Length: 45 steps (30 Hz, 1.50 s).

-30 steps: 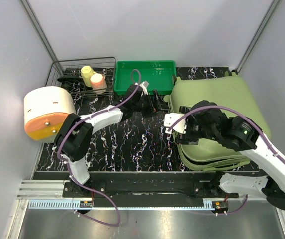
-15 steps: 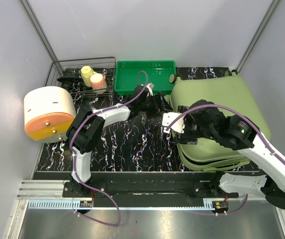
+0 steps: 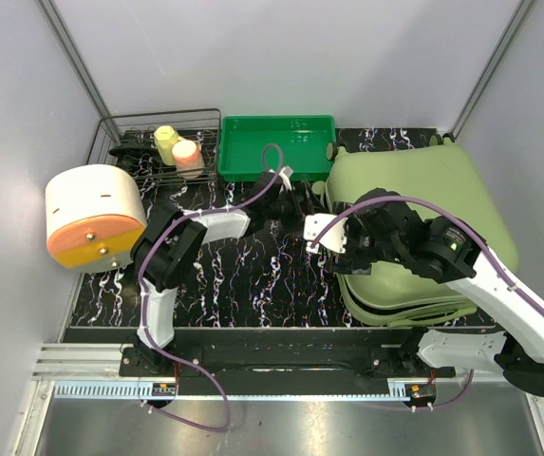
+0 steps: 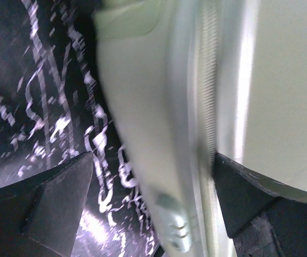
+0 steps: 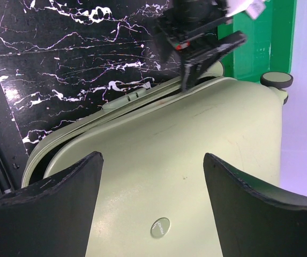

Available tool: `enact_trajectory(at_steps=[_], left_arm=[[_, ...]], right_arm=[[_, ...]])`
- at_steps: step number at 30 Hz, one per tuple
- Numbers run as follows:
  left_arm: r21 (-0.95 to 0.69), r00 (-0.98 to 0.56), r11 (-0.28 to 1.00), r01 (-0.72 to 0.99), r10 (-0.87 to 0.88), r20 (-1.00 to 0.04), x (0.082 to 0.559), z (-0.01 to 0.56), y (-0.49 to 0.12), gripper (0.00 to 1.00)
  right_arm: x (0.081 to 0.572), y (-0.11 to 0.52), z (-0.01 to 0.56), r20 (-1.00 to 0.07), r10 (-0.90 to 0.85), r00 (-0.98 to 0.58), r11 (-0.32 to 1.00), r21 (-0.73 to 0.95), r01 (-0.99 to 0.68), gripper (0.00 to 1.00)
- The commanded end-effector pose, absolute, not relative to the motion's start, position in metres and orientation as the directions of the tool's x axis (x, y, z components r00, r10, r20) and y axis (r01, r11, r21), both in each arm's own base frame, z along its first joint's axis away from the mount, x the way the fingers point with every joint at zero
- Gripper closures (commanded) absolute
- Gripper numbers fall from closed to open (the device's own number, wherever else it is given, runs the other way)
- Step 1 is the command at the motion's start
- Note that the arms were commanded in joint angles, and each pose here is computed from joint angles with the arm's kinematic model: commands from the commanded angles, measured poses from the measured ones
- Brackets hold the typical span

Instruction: Open, take out, and arrange the luggage

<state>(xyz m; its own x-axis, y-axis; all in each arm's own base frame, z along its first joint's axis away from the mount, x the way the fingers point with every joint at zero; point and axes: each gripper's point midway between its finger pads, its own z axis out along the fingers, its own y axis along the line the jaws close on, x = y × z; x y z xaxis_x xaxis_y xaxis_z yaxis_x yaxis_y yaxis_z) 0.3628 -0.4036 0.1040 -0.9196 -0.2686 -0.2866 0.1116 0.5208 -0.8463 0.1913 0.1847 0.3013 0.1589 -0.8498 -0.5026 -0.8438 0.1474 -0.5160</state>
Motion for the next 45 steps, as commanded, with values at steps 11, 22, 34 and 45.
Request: enact_trajectory(at_steps=[11,22,34,45], left_arm=[[-0.804,-0.924,0.537,0.255,-0.111,-0.366,0.329,0.103,-0.438,0.01],[-0.820,-0.847,0.344,0.457,-0.113,-0.520,0.310,0.264,-0.471,0.01],[-0.788,-0.814,0.300,0.538,-0.058,-0.578,0.302,0.323,-0.493,0.01],[-0.727,-0.721,0.238,0.644,-0.127,-0.681,0.319,0.358,-0.509,0.01]], right_arm=[[0.190,0.194,0.312,-0.550,-0.813,0.190,0.155,-0.519,-0.840,0.18],[0.163,0.197,0.298,-0.501,-0.805,0.318,-0.062,-0.462,-0.885,0.21],[0.176,0.192,0.272,-0.283,-0.862,0.421,-0.238,-0.506,-0.829,0.34],[0.232,0.110,0.274,0.177,-0.972,0.158,-0.237,-0.719,-0.653,0.59]])
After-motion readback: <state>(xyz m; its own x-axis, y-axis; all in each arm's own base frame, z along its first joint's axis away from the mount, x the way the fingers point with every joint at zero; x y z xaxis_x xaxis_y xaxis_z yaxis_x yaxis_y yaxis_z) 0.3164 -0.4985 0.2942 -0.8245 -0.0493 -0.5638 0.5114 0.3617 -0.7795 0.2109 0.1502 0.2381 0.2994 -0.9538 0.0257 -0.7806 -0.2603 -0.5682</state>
